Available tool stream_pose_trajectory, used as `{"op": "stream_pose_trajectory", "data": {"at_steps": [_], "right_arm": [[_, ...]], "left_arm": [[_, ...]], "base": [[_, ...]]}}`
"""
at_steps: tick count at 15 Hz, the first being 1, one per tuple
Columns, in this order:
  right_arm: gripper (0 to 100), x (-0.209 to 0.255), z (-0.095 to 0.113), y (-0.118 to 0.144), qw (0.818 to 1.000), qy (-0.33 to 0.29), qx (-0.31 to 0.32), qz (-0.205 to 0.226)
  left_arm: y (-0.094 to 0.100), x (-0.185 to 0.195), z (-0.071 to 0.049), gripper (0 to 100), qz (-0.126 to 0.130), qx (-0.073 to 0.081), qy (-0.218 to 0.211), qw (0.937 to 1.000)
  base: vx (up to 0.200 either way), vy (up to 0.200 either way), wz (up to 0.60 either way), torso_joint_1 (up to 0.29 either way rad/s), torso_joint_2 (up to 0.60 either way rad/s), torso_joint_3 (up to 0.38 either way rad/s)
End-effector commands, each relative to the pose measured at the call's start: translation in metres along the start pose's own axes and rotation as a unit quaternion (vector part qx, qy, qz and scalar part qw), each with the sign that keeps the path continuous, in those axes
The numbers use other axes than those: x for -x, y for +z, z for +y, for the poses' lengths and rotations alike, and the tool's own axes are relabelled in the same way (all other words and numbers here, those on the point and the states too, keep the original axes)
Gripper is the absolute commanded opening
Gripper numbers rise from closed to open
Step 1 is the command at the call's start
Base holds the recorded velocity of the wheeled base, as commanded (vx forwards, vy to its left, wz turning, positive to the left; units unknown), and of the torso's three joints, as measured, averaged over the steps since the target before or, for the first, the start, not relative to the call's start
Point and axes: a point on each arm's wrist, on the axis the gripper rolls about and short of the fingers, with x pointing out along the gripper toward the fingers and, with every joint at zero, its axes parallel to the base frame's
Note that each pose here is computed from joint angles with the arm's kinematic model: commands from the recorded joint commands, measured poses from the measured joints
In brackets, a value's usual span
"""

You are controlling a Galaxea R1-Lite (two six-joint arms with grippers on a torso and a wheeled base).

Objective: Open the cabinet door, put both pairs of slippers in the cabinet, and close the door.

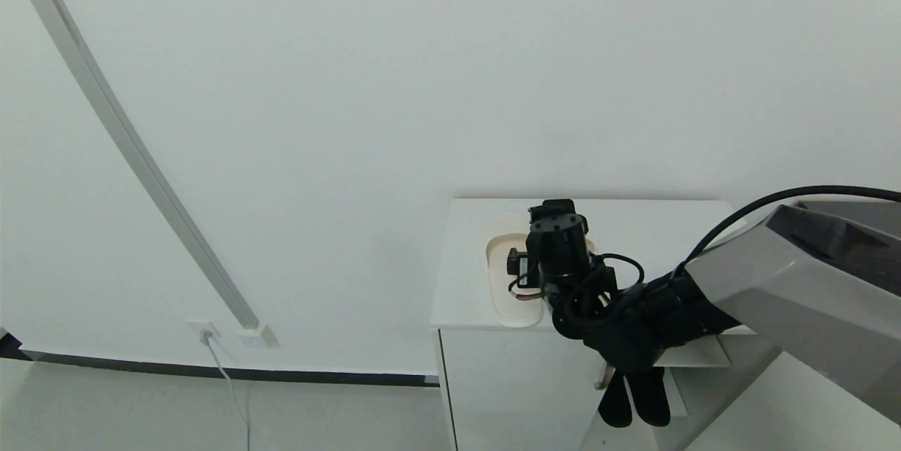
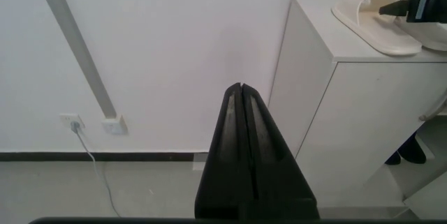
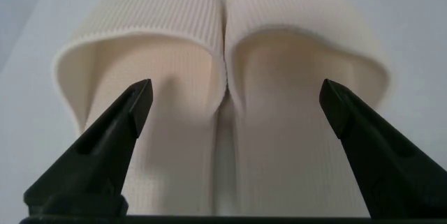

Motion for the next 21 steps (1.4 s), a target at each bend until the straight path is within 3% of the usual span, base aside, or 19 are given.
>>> {"op": "stream_pose_trajectory", "data": {"at_steps": [1,8,9,15,18,21], "right_arm": [[100,-0.014,0.007,-0.010,1.000,-0.001,0.008,0.001],[100,-0.041,0.012,-0.006,1.000,-0.004,0.006,-0.021],[0,-0.043,0.010,-0.007,1.000,-0.006,0.011,-0.020],[0,-0.045,0.009,-0.003,0.999,-0.007,0.014,-0.029],[0,-0.033,0.006,0.020,0.999,-0.001,0.009,-0.048],[0,-0.002,-0.005,0.030,0.999,0.030,0.025,-0.036]], "left_arm": [[0.000,0.000,0.000,0,0.000,0.000,0.000,1.0000],[0.000,0.000,0.000,0,0.000,0.000,0.000,1.0000],[0.000,0.000,0.000,0,0.000,0.000,0.000,1.0000],[0.000,0.000,0.000,0,0.000,0.000,0.000,1.0000],[0.000,0.000,0.000,0,0.000,0.000,0.000,1.0000],[0.000,0.000,0.000,0,0.000,0.000,0.000,1.0000]], "base": [[0.000,0.000,0.00,0.000,0.00,0.000],[0.000,0.000,0.00,0.000,0.00,0.000],[0.000,0.000,0.00,0.000,0.00,0.000],[0.000,0.000,0.00,0.000,0.00,0.000],[0.000,0.000,0.00,0.000,0.00,0.000],[0.000,0.000,0.00,0.000,0.00,0.000]]}}
